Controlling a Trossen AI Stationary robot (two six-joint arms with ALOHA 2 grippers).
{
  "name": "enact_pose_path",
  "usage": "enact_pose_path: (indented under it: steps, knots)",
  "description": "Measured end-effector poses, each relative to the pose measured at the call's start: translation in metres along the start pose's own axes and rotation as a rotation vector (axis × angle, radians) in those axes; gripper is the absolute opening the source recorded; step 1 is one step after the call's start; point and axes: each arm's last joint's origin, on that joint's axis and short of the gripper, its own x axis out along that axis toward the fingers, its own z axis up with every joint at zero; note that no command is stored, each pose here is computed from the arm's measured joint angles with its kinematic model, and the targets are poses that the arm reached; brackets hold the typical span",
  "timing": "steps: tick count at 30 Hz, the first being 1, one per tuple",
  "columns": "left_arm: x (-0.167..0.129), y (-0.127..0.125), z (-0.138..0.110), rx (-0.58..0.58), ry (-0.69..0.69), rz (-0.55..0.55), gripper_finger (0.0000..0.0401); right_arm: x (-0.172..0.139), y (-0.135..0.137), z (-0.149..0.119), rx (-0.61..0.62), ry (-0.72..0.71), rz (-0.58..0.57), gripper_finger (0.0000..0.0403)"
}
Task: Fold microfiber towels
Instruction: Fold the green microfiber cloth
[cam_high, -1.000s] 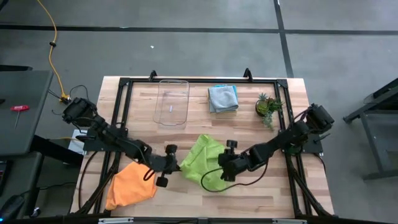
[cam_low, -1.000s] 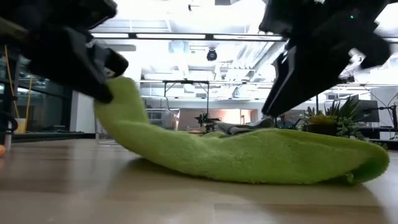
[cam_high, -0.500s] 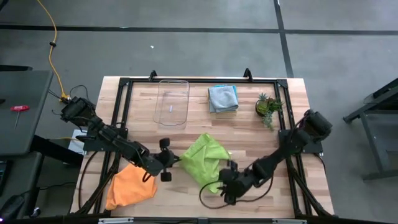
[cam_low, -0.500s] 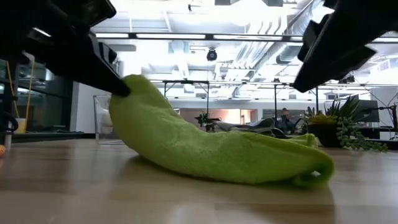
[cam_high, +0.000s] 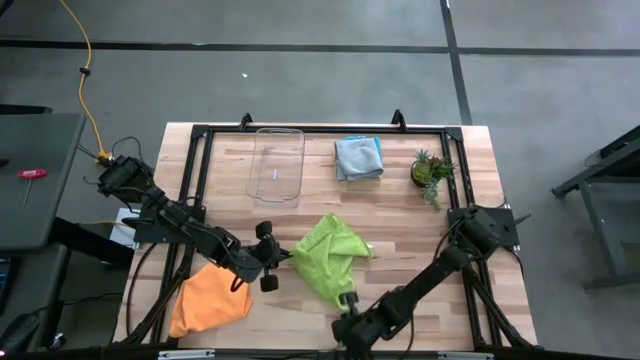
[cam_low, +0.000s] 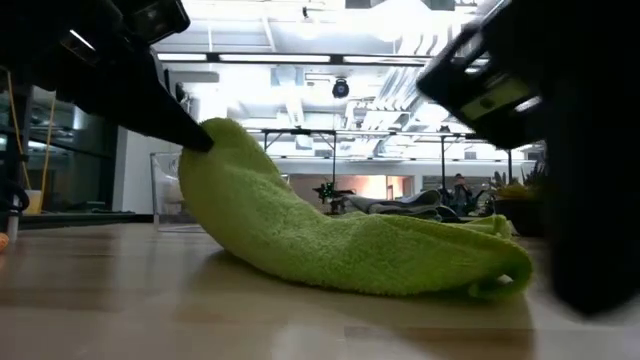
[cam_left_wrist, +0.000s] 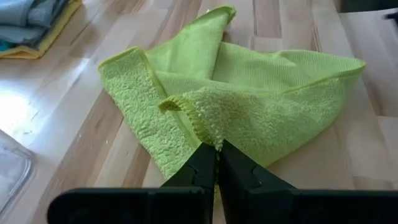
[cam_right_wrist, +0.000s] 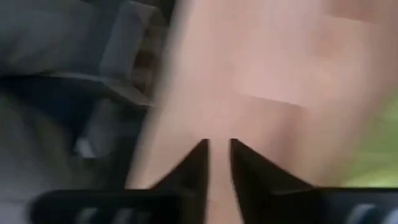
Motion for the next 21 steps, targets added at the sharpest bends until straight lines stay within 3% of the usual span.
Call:
enact_pose_path:
  steps: [3, 16, 21]
  knots:
    - [0.000, 0.000, 0.001, -0.003, -0.006, 0.003, 0.0000, 0.001, -0.013, -0.002, 0.051, 0.030, -0.106, 0.0010]
    - [0.001, 0.002, 0.003, 0.010, -0.025, 0.026, 0.0000, -0.014, -0.031, -0.016, 0.107, 0.216, -0.275, 0.0002]
    - [-0.003, 0.002, 0.007, -0.003, -0.043, 0.016, 0.0000, -0.030, -0.041, -0.030, 0.146, 0.355, -0.431, 0.0001]
